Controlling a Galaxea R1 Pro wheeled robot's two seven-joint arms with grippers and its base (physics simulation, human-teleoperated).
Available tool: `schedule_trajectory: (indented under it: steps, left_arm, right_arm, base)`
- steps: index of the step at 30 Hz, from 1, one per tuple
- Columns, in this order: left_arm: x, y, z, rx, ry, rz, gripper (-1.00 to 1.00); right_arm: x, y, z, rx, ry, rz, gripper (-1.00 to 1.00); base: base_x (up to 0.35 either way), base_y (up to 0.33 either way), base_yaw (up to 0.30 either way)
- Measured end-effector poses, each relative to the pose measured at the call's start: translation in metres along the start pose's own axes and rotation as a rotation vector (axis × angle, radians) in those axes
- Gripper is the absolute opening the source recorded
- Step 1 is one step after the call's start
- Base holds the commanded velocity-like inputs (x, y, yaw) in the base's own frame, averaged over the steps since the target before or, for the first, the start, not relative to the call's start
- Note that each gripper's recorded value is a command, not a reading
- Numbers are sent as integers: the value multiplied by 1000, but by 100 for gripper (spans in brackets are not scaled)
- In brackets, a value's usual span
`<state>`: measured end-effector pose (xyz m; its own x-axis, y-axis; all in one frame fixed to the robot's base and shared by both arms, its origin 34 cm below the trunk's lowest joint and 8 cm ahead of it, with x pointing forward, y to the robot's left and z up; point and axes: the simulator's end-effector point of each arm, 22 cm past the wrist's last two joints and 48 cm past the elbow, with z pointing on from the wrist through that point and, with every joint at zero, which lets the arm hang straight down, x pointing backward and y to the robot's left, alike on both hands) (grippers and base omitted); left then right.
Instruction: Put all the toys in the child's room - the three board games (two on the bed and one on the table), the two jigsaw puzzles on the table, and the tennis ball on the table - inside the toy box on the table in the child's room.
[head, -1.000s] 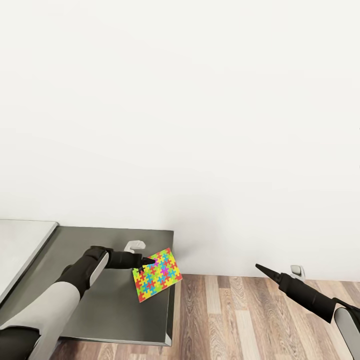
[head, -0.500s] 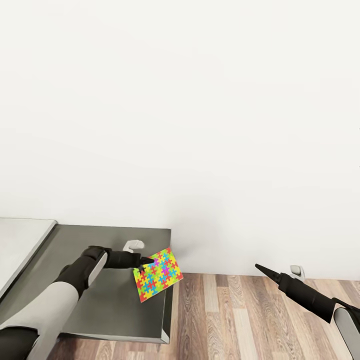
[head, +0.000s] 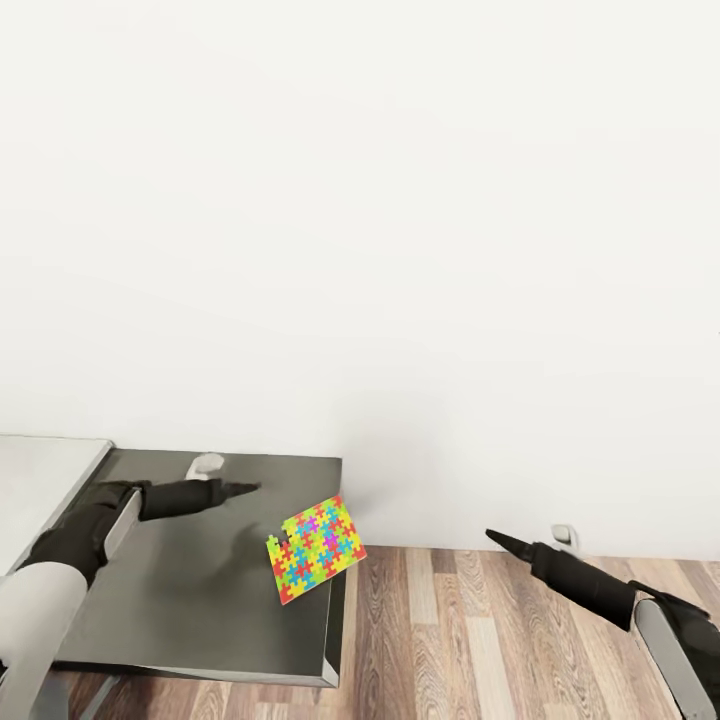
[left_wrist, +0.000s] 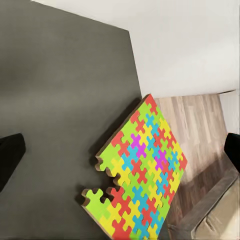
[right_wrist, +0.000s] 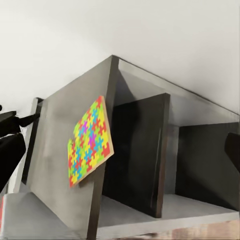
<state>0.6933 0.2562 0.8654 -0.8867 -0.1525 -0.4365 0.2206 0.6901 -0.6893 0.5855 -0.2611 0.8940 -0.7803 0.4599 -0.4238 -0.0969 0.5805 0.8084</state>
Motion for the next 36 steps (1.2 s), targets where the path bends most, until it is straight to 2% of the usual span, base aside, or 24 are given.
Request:
schedule_trajectory:
  steps: [4, 5, 9, 10, 11, 13, 15, 18, 21, 36]
  left_arm:
    - [-7, 1, -15, 29, -20, -8, 100]
    - [-9, -2, -19, 49, -24, -9, 100]
    - [-11, -18, -24, 121, -24, -12, 100]
    - [-12, -24, -25, 145, -23, -12, 100]
    - [-13, -36, -29, 197, -22, -12, 100]
    - [-14, -50, -33, 254, -22, -8, 100]
    - [-15, -72, -41, 351, -22, 0, 100]
    - [-16, -84, -46, 404, -19, 4, 100]
    - [-16, -90, -48, 429, -19, 8, 100]
    - [-18, -95, -52, 453, -24, 3, 100]
  right_arm:
    - [15, -4, 29, 22, 77, 2, 100]
    - [23, -8, 47, 39, 116, 11, 100]
    - [42, -4, 86, 45, 191, 35, 100]
    - [48, -1, 96, 40, 207, 43, 100]
    - [59, 8, 113, 28, 235, 58, 100]
    - [70, 18, 127, 12, 256, 70, 100]
    - [83, 34, 146, -11, 281, 90, 100]
    - [91, 46, 157, -33, 292, 105, 100]
    - [91, 50, 160, -43, 292, 117, 100]
    - [90, 51, 160, -51, 287, 128, 100]
  base:
    - [0, 0, 0]
    - [0, 0, 0]
    - [0, 0, 0]
    - [0, 0, 0]
    - [0, 0, 0]
    - [0, 0, 0]
    - [0, 0, 0]
    - [0, 0, 0]
    - [0, 0, 0]
    - [0, 0, 0]
